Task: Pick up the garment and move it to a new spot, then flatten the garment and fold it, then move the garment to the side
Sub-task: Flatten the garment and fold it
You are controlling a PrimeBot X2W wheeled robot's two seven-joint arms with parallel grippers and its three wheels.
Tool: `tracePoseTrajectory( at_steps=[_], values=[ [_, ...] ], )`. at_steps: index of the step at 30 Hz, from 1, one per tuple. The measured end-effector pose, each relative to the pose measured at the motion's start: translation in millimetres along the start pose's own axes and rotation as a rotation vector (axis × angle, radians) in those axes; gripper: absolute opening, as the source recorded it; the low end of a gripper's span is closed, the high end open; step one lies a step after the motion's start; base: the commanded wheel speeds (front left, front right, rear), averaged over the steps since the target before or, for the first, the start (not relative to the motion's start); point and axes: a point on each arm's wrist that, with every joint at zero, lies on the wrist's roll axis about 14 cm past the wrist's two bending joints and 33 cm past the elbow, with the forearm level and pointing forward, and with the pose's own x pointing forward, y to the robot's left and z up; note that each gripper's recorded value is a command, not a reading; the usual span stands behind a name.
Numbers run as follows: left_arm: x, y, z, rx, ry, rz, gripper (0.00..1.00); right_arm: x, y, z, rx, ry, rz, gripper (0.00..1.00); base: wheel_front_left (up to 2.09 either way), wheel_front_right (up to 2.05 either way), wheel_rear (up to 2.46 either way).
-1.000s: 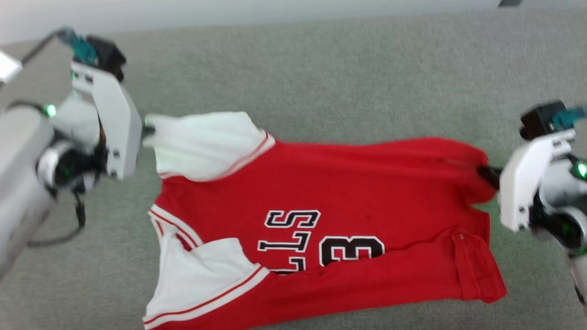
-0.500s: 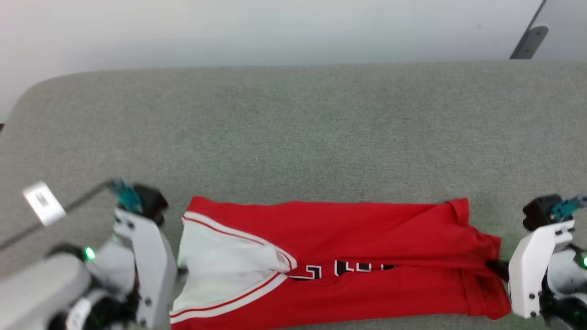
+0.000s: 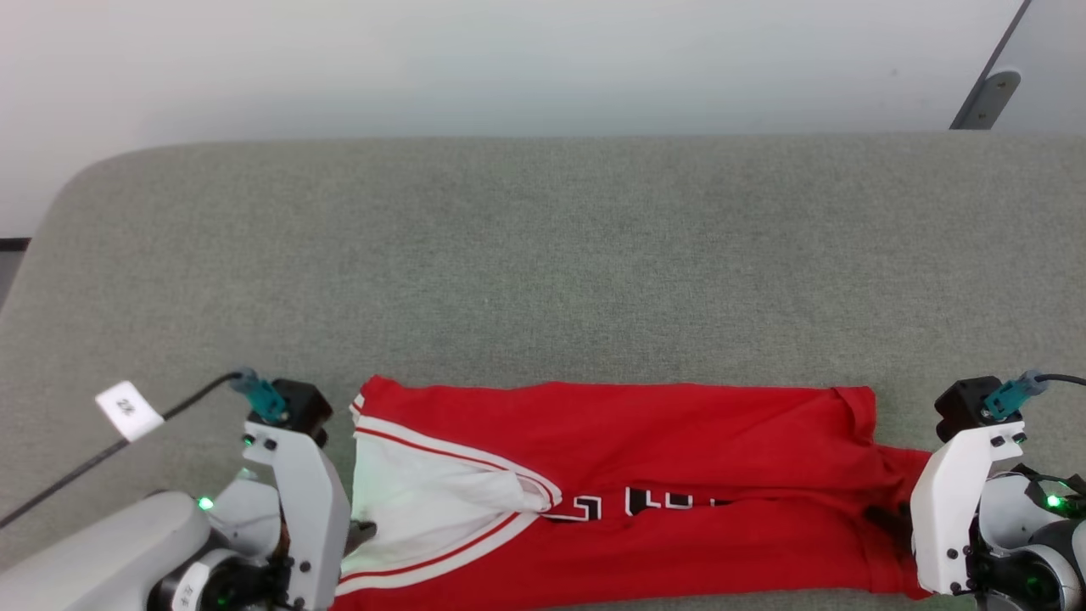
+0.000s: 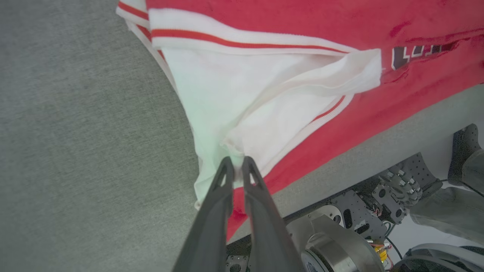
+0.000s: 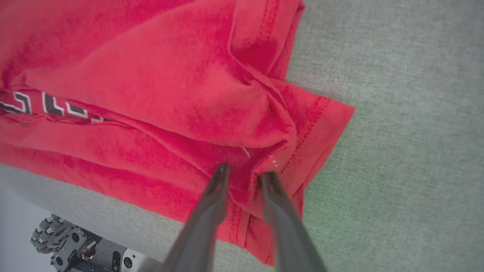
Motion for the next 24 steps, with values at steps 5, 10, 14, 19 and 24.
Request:
tracePoseTrajectory(
  at_steps=[5,10,14,19,24],
  values=[
    [-12.1,5.7,12.0,-0.005,-0.073,0.018,1.0,-6.6,1.1,8.2,0.007,-0.023,0.002,1.0,0.0,0.0,0.0],
    [-30.2,7.1,24.4,-0.009,-0.186,0.03,1.0,-18.6,-0.8,22.9,0.015,-0.082,-0.003,1.0,0.0,0.0,0.0],
    [-45.6,10.5,33.0,-0.005,-0.31,0.052,1.0,-28.0,-7.4,29.9,0.035,-0.12,-0.024,1.0,0.0,0.0,0.0],
    [-63.5,20.9,42.7,-0.014,-0.502,0.095,1.0,-33.9,-18.7,27.9,0.074,-0.117,-0.063,1.0,0.0,0.0,0.0],
    [-82.8,35.7,49.4,-0.041,-0.707,0.151,1.0,-32.6,-29.7,19.3,0.104,-0.079,-0.104,1.0,0.0,0.0,0.0]
  ],
)
